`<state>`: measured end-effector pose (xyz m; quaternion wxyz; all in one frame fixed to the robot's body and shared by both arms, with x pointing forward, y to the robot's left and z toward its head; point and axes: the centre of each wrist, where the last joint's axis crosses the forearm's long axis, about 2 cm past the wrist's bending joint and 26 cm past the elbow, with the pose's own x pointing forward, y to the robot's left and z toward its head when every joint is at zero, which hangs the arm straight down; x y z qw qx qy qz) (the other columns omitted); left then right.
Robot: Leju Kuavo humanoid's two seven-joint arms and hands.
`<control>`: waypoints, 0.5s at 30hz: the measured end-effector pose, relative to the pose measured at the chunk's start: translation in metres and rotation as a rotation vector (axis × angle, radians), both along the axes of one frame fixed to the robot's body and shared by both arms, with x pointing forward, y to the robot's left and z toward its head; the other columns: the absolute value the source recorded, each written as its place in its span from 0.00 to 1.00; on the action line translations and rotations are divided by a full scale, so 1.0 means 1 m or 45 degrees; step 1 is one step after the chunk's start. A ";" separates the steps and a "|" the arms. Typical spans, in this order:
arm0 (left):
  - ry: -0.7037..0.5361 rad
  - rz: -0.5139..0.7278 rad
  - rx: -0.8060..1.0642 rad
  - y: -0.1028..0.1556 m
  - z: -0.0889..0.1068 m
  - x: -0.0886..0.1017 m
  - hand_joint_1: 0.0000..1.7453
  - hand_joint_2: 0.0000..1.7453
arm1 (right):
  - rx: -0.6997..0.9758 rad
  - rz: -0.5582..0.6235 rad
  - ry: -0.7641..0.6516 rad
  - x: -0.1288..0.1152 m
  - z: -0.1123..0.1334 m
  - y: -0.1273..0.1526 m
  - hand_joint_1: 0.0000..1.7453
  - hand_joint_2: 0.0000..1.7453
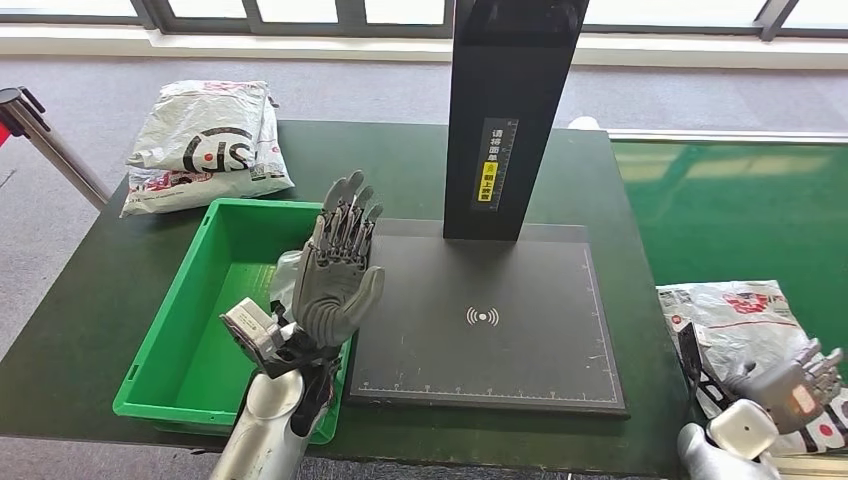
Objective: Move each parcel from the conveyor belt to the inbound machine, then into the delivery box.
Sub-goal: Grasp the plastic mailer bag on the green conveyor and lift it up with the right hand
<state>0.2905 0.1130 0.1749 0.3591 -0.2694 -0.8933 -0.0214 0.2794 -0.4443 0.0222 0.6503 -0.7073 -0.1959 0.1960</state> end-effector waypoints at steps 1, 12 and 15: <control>0.000 -0.001 0.002 0.000 0.000 0.000 0.00 1.00 | 0.018 -0.013 0.034 -0.002 -0.003 0.000 0.00 1.00; 0.004 -0.013 0.008 0.000 -0.002 0.000 0.00 1.00 | 0.162 -0.123 0.262 -0.003 -0.014 -0.002 0.00 1.00; 0.005 -0.017 0.011 -0.001 -0.002 0.000 0.00 1.00 | 0.217 -0.157 0.337 -0.002 -0.014 -0.004 0.75 1.00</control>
